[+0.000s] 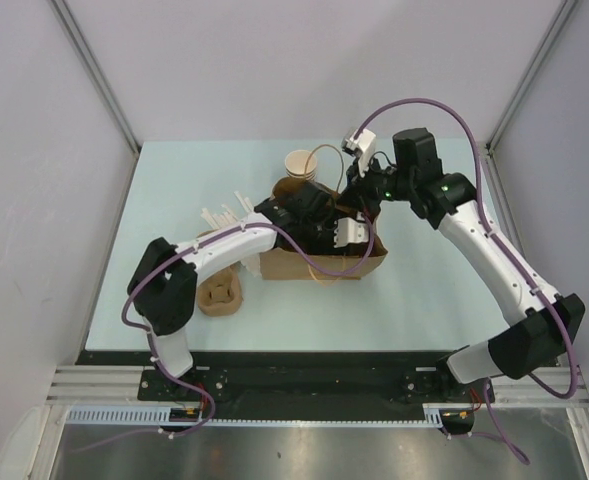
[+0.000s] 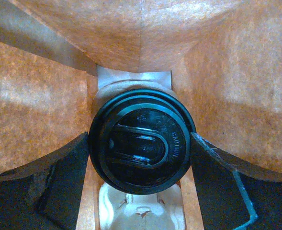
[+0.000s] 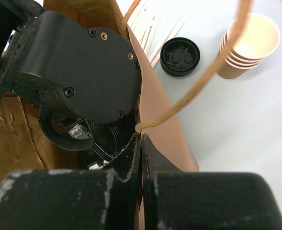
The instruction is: Pack the takeout coffee
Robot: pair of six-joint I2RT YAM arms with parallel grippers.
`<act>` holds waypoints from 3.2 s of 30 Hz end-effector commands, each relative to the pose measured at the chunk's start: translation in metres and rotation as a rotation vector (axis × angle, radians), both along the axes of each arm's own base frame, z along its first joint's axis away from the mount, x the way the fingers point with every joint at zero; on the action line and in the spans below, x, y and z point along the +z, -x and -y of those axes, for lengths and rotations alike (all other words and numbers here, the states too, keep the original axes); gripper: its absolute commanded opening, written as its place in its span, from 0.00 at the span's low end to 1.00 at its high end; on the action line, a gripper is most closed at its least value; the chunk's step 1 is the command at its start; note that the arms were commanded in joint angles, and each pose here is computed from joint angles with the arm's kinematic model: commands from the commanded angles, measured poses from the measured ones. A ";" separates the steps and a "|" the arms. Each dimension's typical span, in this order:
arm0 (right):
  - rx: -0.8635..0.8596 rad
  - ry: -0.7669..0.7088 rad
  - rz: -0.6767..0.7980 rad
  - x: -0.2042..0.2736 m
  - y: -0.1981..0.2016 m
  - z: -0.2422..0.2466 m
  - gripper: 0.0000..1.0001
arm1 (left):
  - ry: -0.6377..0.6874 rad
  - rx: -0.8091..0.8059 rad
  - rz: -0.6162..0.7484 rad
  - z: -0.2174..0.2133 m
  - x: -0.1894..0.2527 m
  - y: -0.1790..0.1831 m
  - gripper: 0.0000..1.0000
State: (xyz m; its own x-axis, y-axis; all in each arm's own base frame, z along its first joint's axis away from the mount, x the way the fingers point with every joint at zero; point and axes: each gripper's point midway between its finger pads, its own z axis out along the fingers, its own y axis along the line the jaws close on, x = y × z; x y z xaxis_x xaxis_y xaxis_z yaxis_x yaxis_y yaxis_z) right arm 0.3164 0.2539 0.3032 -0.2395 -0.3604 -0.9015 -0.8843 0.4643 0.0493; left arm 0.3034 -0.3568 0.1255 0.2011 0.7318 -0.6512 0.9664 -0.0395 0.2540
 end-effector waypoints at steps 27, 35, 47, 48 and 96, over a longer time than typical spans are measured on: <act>-0.018 -0.033 -0.216 -0.021 -0.050 0.008 0.00 | -0.170 0.021 -0.277 -0.037 -0.084 0.007 0.29; -0.041 -0.027 -0.214 -0.018 -0.053 0.010 0.00 | -0.060 0.060 -0.216 -0.026 -0.031 -0.002 0.60; -0.058 -0.006 -0.214 -0.022 -0.052 0.012 0.00 | 0.052 0.092 -0.141 -0.013 0.030 -0.011 0.95; -0.064 -0.005 -0.212 -0.022 -0.053 0.012 0.00 | 0.056 0.092 -0.138 -0.013 0.033 -0.011 0.95; -0.038 0.017 0.043 0.006 -0.081 0.014 0.00 | 0.209 0.136 -0.004 -0.012 0.128 -0.022 0.99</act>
